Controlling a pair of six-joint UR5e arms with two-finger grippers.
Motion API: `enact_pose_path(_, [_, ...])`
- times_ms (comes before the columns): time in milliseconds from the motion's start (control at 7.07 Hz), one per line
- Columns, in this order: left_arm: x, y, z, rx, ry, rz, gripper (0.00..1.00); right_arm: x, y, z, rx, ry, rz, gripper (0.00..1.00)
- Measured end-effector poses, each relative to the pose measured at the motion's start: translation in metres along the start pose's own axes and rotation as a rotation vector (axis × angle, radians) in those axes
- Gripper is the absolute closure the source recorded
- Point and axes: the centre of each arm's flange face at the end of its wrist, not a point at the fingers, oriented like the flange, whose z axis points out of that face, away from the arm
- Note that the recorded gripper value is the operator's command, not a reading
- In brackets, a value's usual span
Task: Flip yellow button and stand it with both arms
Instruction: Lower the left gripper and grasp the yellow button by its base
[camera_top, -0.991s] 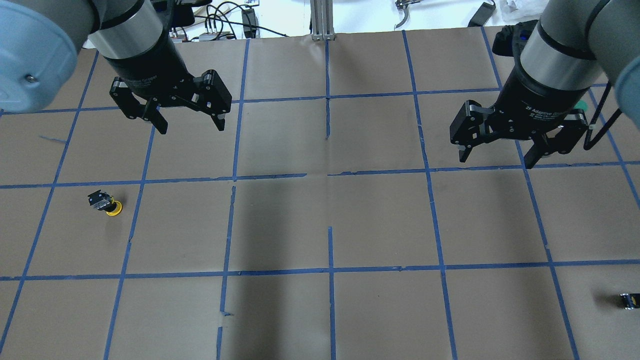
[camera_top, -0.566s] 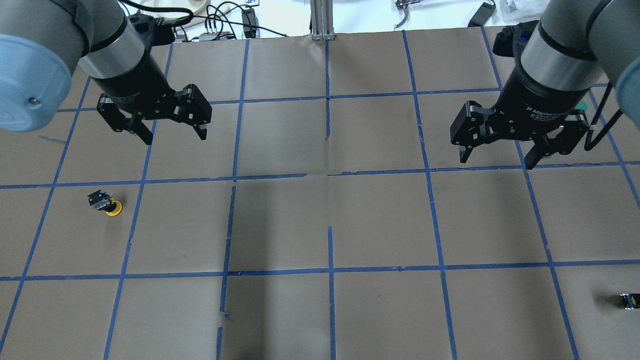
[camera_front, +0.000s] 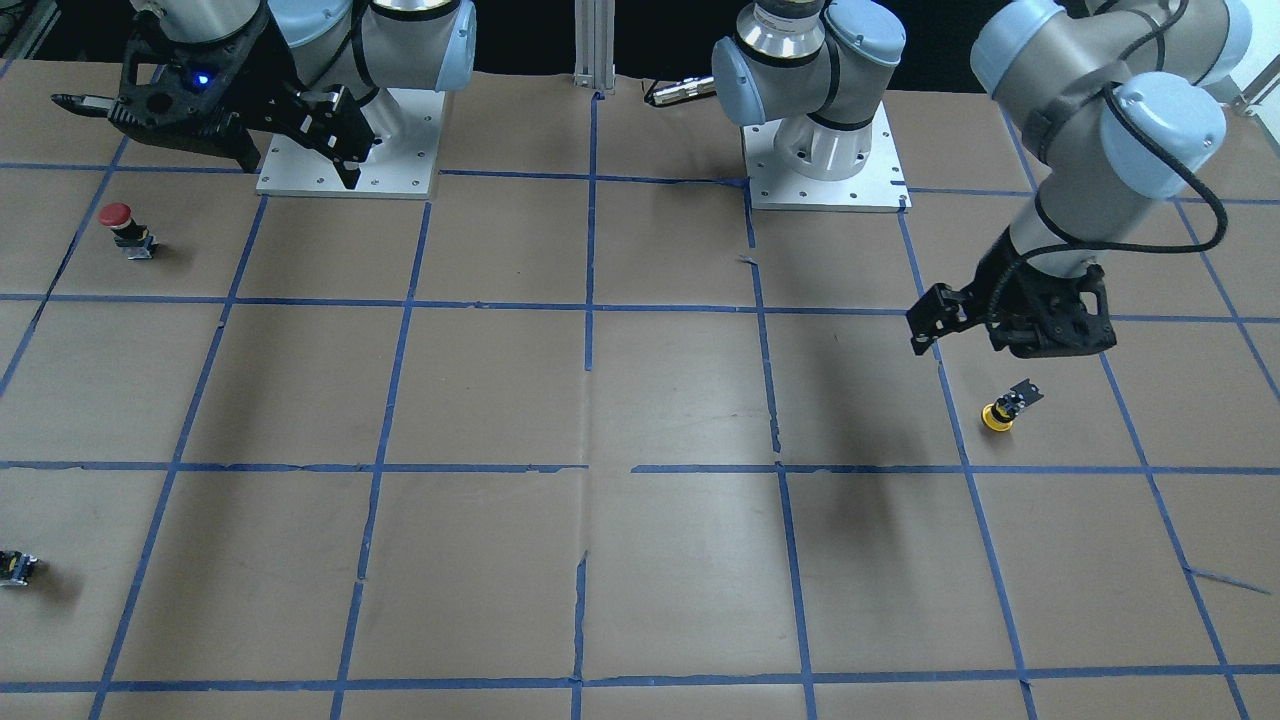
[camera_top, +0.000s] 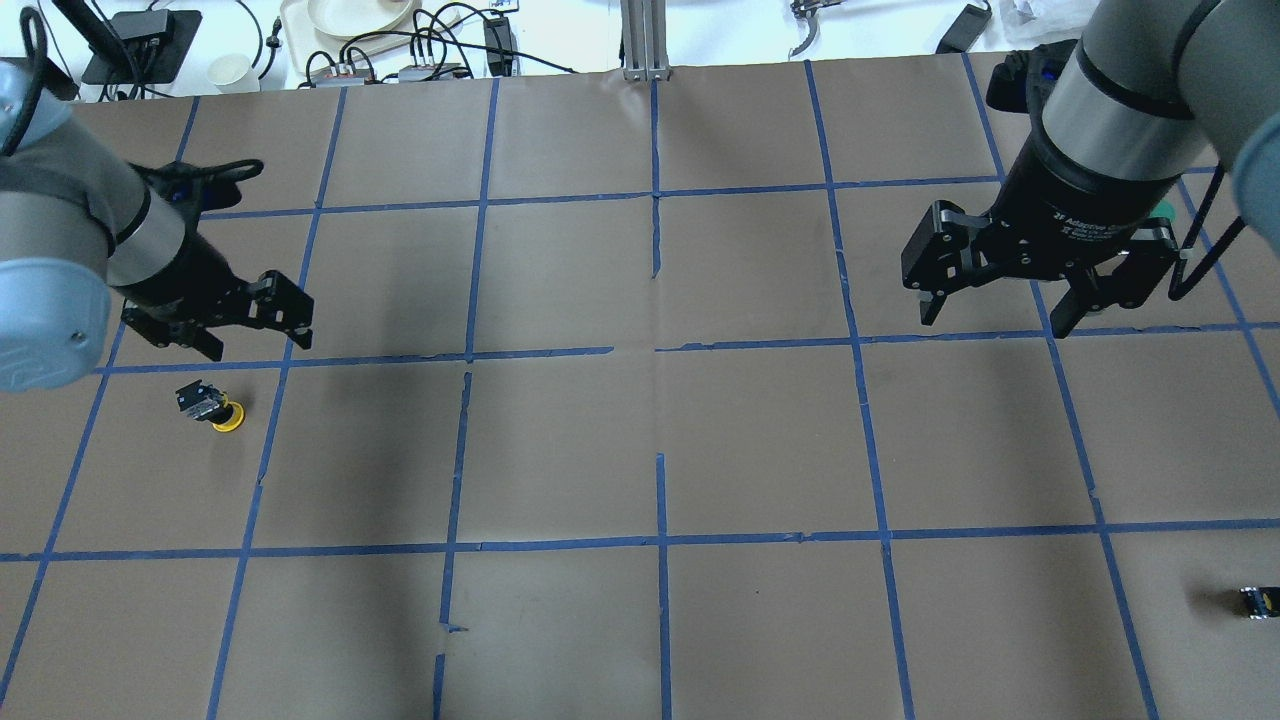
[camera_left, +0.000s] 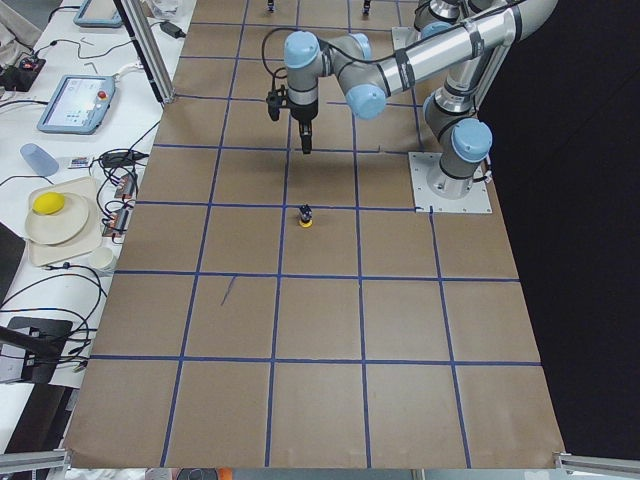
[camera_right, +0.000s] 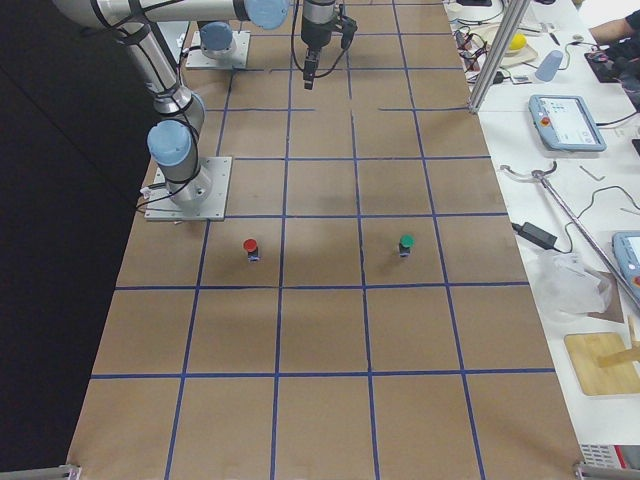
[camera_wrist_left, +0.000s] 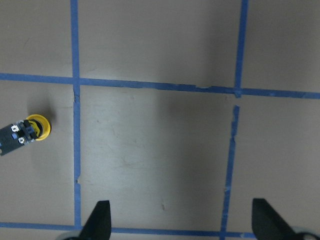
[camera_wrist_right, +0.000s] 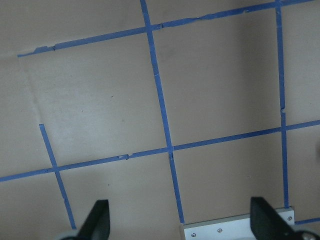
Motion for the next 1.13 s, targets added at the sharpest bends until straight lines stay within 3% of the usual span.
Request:
enact_pose_path(283, [-0.076, -0.011, 0.043, 0.030, -0.011, 0.026, 0.01, 0.000, 0.000, 0.000, 0.000, 0.000, 0.000, 0.00])
enact_pose_path(566, [-0.091, -0.018, 0.061, 0.041, -0.022, 0.037, 0.01, 0.000, 0.001, 0.000, -0.002, 0.002, -0.001, 0.00])
enact_pose_path(991, [-0.101, -0.017, 0.085, -0.031, -0.066, 0.031, 0.03, 0.000, 0.002, 0.001, -0.005, 0.003, -0.001, 0.00])
enact_pose_path(1132, [-0.102, -0.017, 0.092, -0.052, -0.064, 0.030, 0.32, 0.000, 0.002, 0.001, -0.006, 0.002, 0.002, 0.00])
